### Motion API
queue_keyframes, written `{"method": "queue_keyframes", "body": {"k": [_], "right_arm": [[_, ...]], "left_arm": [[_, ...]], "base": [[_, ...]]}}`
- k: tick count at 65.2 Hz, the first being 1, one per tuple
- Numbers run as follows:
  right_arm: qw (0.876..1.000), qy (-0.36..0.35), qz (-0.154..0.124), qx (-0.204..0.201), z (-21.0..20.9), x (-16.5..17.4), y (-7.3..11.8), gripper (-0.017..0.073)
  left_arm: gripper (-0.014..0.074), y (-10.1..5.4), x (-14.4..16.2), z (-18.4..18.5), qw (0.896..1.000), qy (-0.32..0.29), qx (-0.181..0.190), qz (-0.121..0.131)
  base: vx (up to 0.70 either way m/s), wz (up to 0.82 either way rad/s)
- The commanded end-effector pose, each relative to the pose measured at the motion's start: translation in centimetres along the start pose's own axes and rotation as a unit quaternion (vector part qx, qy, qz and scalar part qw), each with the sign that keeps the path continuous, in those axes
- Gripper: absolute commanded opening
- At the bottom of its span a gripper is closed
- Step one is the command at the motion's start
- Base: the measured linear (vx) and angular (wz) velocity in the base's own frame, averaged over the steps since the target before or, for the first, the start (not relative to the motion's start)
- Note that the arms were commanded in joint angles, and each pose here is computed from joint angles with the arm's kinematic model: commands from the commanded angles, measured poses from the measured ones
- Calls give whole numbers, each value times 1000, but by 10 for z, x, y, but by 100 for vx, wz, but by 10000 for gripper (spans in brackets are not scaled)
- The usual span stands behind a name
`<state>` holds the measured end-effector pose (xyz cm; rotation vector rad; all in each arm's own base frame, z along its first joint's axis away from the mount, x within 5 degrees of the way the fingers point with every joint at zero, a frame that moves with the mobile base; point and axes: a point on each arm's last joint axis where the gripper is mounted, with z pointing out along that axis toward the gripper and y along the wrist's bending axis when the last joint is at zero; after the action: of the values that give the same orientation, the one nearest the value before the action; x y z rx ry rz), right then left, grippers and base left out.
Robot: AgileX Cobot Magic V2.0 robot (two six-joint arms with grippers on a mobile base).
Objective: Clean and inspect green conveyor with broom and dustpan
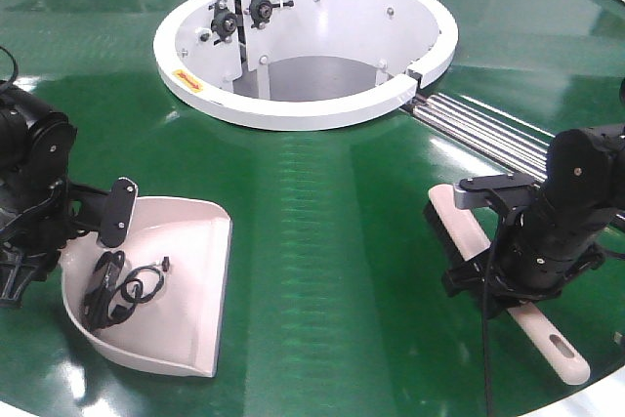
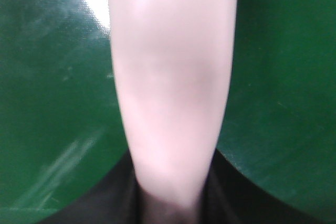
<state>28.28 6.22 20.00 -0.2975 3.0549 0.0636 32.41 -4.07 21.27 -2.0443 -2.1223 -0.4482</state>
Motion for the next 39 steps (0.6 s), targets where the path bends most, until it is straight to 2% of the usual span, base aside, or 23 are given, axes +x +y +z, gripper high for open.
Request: {"method": "queue_keyframes", "body": {"k": [1, 22, 33, 39], "right_arm": [[999, -42, -4, 0, -18, -3, -1, -4], [999, -32, -4, 0, -18, -2, -1, -4], [1000, -30, -3, -2, -18, -1, -1, -4], [1000, -28, -3, -2, -18, -1, -1, -4]], "left_arm": [[-6, 1, 6, -18, 999, -2, -29, -12], [-6, 2, 5, -18, 999, -3, -31, -13], [-6, 12, 1, -18, 996, -28, -86, -11], [-6, 15, -1, -19, 994, -36, -101, -12]], "base": [[0, 0], [0, 0], [0, 0], [0, 0]]}}
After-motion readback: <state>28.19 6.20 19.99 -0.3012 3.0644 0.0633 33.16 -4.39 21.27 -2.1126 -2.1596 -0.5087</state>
